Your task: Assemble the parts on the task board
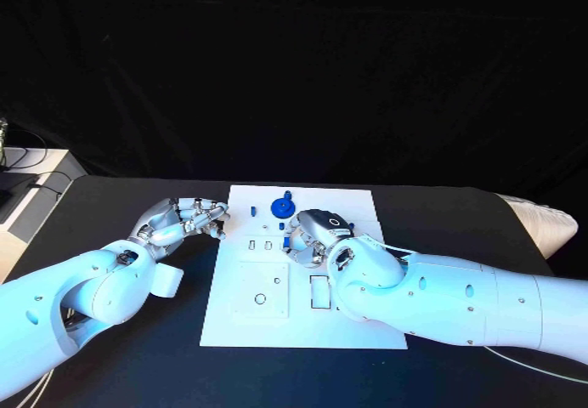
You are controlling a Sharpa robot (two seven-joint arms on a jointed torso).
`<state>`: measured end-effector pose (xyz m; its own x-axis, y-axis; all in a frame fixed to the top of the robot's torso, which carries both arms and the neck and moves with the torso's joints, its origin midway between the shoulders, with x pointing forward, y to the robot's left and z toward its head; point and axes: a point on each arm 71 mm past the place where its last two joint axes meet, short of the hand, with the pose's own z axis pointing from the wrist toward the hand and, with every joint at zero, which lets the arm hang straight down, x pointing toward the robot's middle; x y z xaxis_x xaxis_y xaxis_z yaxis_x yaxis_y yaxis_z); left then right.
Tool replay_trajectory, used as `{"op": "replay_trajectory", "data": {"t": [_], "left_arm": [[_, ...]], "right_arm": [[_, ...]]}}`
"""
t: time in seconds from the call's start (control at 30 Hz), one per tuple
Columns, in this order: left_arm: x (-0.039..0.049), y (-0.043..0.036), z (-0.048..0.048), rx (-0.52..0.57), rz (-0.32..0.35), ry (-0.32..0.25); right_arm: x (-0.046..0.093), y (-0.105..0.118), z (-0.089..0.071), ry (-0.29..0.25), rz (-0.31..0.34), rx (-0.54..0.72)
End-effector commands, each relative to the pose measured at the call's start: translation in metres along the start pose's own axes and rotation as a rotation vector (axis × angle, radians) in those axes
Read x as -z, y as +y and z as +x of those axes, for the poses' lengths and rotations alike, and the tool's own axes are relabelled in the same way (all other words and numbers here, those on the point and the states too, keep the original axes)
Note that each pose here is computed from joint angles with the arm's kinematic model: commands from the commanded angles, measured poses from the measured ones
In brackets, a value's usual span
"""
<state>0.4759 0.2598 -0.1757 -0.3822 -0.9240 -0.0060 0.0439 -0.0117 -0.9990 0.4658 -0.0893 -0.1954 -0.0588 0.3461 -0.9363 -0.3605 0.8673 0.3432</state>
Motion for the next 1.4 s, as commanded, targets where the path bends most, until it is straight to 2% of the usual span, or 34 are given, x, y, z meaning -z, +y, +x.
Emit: {"op": "replay_trajectory", "data": {"t": [0.03, 0.77, 1.0, 1.1, 1.2, 1.33, 1.4], "left_arm": [[-0.0004, -0.0004, 0.0019, 0.003, 0.005, 0.013], [-0.0006, 0.0021, 0.0027, -0.008, -0.001, 0.018], [-0.0028, 0.0053, 0.0060, -0.077, -0.026, 0.033], [-0.0055, 0.0084, 0.0094, -0.119, -0.052, 0.046], [-0.0087, 0.0132, 0.0151, -0.172, -0.106, 0.068], [-0.0146, 0.0194, 0.0197, -0.244, -0.195, 0.081], [-0.0201, 0.0223, 0.0225, -0.287, -0.250, 0.101]], "right_arm": [[0.000, 0.000, 0.001, 0.004, -0.007, 0.011], [0.006, -0.001, -0.005, -0.029, -0.017, -0.015], [0.018, -0.007, -0.020, -0.076, -0.036, -0.080], [0.021, -0.013, -0.033, -0.103, -0.057, -0.151], [0.022, -0.023, -0.048, -0.114, -0.060, -0.237], [0.020, -0.040, -0.064, -0.104, -0.024, -0.309], [0.019, -0.051, -0.071, -0.095, 0.022, -0.346]]}}
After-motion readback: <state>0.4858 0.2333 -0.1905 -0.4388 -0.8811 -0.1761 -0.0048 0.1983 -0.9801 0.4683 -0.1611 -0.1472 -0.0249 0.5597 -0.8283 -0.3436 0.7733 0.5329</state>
